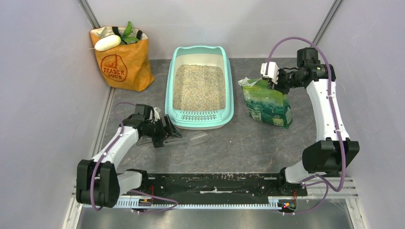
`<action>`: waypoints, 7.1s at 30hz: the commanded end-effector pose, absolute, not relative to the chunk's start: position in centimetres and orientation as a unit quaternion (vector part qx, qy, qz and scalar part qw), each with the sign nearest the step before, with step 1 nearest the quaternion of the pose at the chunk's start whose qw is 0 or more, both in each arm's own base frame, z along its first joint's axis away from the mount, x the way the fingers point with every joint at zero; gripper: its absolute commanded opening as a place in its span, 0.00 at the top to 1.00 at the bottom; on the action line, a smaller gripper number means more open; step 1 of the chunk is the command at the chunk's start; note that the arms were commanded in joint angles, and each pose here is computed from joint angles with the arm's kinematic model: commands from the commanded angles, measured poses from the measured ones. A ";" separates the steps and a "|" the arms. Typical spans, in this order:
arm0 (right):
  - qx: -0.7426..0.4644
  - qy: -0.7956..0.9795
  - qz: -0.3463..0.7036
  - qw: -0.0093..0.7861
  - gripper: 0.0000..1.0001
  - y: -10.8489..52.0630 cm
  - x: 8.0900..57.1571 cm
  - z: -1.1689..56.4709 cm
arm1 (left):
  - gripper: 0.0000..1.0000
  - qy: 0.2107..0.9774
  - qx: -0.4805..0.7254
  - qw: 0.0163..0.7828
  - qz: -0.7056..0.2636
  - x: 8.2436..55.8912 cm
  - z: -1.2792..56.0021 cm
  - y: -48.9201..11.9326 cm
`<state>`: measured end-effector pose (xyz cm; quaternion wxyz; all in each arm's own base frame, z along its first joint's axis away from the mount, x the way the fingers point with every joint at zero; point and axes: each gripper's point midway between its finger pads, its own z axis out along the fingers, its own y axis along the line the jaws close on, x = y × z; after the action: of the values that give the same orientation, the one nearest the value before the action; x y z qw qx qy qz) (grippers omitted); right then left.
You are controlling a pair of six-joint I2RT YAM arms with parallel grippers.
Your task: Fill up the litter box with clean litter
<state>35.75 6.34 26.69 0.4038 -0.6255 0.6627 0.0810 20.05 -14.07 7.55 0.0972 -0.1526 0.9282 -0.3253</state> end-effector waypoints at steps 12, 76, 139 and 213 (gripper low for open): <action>-0.613 0.657 0.058 0.434 1.00 6.1 35.6 29.4 | 0.11 0.935 -0.125 0.246 -0.221 21.6 16.0 -8.1; -0.561 0.700 0.159 0.413 0.56 1.3 26.5 27.2 | 0.98 0.484 0.659 0.438 -0.374 31.4 20.9 -46.2; -0.447 0.840 0.213 0.224 0.61 0.7 25.6 18.3 | 0.46 0.370 0.713 0.561 -0.198 27.1 25.0 -46.1; -0.419 0.857 0.199 0.225 0.97 1.6 28.1 14.0 | 0.96 0.459 0.676 0.468 -0.336 29.4 17.5 -46.1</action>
<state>27.71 4.88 15.65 0.2513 -0.4205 0.8352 0.2499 28.25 -46.97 14.83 0.4377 0.6719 0.4783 -0.3581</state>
